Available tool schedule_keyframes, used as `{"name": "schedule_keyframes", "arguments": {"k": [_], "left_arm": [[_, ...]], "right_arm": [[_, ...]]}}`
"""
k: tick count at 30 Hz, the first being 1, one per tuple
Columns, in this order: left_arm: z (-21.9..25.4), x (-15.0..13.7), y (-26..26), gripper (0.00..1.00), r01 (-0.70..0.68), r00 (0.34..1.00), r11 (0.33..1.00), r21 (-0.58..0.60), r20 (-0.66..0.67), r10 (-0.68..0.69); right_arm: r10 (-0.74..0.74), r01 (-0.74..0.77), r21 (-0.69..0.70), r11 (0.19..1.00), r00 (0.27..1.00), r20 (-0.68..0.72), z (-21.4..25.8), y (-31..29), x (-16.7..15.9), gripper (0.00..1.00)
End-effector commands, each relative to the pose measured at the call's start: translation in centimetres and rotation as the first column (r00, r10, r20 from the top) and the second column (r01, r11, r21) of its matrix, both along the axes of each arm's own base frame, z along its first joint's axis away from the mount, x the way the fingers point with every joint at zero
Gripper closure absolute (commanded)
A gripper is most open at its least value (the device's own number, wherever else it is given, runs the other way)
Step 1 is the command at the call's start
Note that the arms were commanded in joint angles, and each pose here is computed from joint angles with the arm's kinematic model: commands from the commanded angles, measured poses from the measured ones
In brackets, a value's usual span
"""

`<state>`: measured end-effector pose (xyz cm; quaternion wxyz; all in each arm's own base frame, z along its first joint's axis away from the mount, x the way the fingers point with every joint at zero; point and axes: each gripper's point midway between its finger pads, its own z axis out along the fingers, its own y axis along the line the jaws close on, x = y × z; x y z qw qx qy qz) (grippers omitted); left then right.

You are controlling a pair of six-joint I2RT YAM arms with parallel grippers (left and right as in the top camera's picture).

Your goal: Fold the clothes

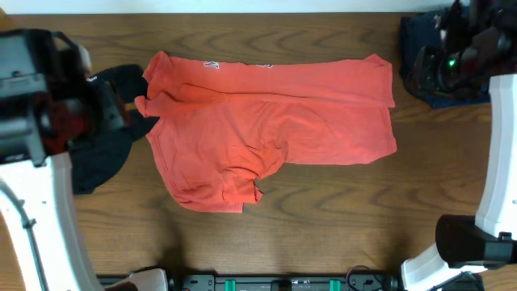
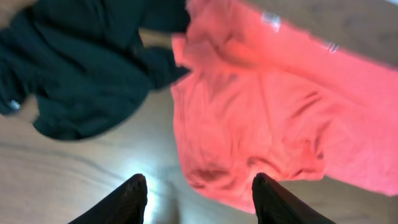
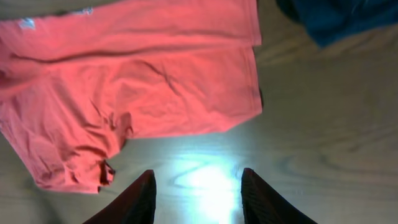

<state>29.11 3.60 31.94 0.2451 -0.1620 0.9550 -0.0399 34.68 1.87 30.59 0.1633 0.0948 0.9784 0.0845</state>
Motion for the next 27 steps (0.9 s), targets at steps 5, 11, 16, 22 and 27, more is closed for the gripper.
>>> {"name": "schedule_keyframes", "arguments": {"k": [5, 11, 16, 22, 27], "left_arm": [[-10.7, -0.6, -4.3, 0.44, 0.078, 0.966, 0.99, -0.121, -0.237, -0.106], [-16.8, -2.9, -9.9, 0.52, 0.231, 0.897, 0.95, -0.209, -0.332, -0.291], [-20.2, -5.5, -13.2, 0.53, 0.352, 0.825, 0.911, -0.216, -0.387, -0.411], [-25.1, -8.7, -15.9, 0.52, 0.467, 0.747, 0.856, -0.224, -0.418, -0.517], [-27.8, -10.1, -17.5, 0.52, 0.537, 0.709, 0.811, -0.231, -0.398, -0.582]], "right_arm": [[-0.045, 0.041, -0.032, 0.999, 0.992, -0.122, -4.7, 0.4, -0.8, 0.58], [-0.052, 0.049, -0.018, 0.999, 0.977, -0.206, -10.4, 0.7, -0.6, 0.57], [-0.038, 0.043, 0.017, 0.999, 0.972, -0.23, -13.5, 1.4, -0.5, 0.53], [-0.028, 0.033, 0.019, 0.999, 0.972, -0.233, -14.4, 1.4, -0.4, 0.51], [-0.026, 0.031, 0.018, 0.999, 0.972, -0.233, -14.4, 1.4, -0.4, 0.51]]}}
